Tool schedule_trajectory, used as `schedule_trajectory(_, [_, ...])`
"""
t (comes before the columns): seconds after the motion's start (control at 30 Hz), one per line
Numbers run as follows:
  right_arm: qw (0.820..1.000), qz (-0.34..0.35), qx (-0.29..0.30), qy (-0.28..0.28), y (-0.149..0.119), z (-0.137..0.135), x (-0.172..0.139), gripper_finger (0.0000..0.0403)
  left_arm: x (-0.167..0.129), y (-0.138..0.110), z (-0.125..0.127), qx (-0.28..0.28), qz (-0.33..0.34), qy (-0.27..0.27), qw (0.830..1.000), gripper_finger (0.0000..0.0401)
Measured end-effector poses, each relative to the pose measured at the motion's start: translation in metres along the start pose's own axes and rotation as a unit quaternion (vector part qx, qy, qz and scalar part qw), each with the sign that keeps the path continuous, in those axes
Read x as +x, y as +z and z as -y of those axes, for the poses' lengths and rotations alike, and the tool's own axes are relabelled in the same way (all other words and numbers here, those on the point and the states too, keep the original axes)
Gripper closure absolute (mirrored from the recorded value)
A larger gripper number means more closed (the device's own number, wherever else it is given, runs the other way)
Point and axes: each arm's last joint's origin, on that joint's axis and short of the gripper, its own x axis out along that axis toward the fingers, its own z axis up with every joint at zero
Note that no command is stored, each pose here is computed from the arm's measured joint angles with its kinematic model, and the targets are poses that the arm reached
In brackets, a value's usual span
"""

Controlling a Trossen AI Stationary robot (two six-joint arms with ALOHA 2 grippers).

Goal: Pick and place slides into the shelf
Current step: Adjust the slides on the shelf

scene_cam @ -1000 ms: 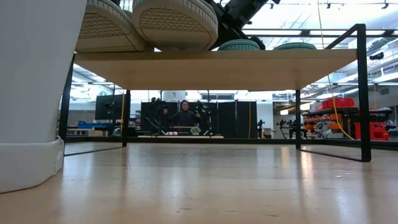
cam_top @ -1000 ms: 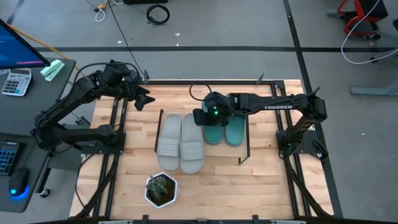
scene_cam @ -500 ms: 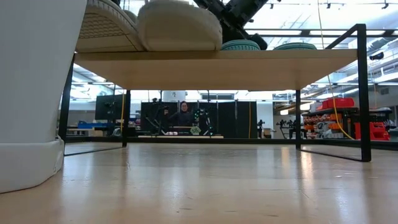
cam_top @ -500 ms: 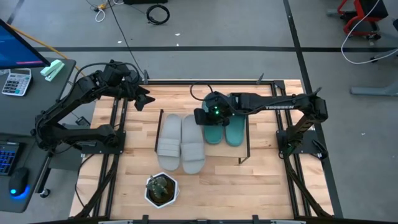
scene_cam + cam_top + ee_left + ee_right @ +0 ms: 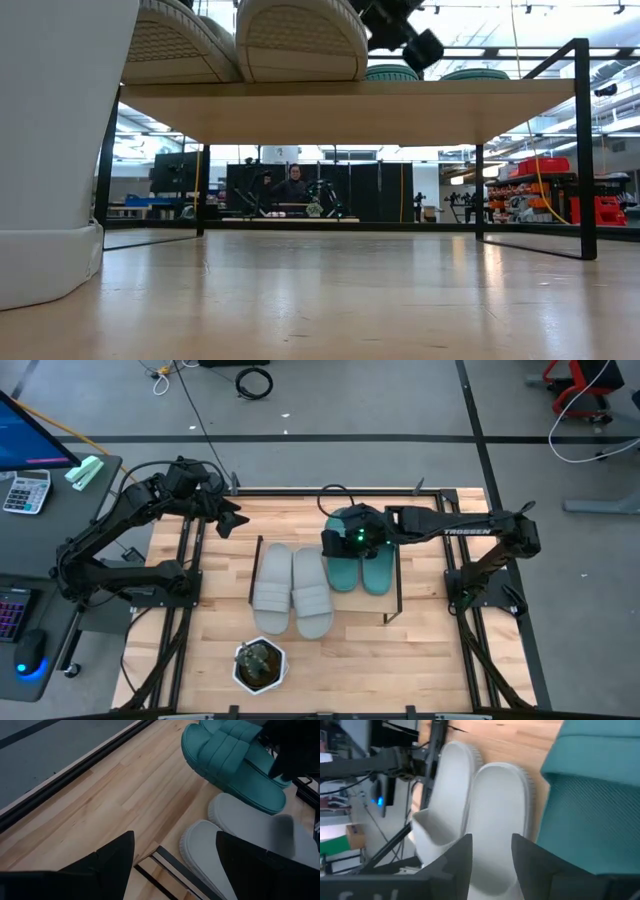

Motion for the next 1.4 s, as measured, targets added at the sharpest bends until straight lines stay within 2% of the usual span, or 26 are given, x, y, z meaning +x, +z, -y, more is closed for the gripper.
schedule_trajectory(0.27, [0.998,0.049,-0.04,-0.026,-0.002,0.005,-0.044,0.0261,0.0,0.0,0.0,-0.007,-0.001,-0.008,1.0,0.0115])
schedule_trajectory(0.43, [0.996,0.049,-0.081,-0.009,-0.006,0.004,-0.061,0.026,0.0,0.001,0.003,-0.003,0.0,-0.048,0.999,0.0115])
schedule_trajectory(0.77, [0.986,-0.001,-0.163,-0.017,-0.033,0.001,-0.057,0.0261,0.013,-0.002,0.021,0.046,-0.038,-0.108,0.992,0.0115])
schedule_trajectory(1.17, [0.979,-0.024,-0.202,-0.01,-0.053,-0.001,-0.061,0.027,0.05,-0.003,0.045,0.084,-0.098,-0.144,0.981,0.0115])
schedule_trajectory(1.4, [0.971,0.016,-0.234,-0.038,-0.061,0.003,-0.073,0.0284,0.054,-0.006,0.06,0.115,-0.091,-0.141,0.979,0.0115])
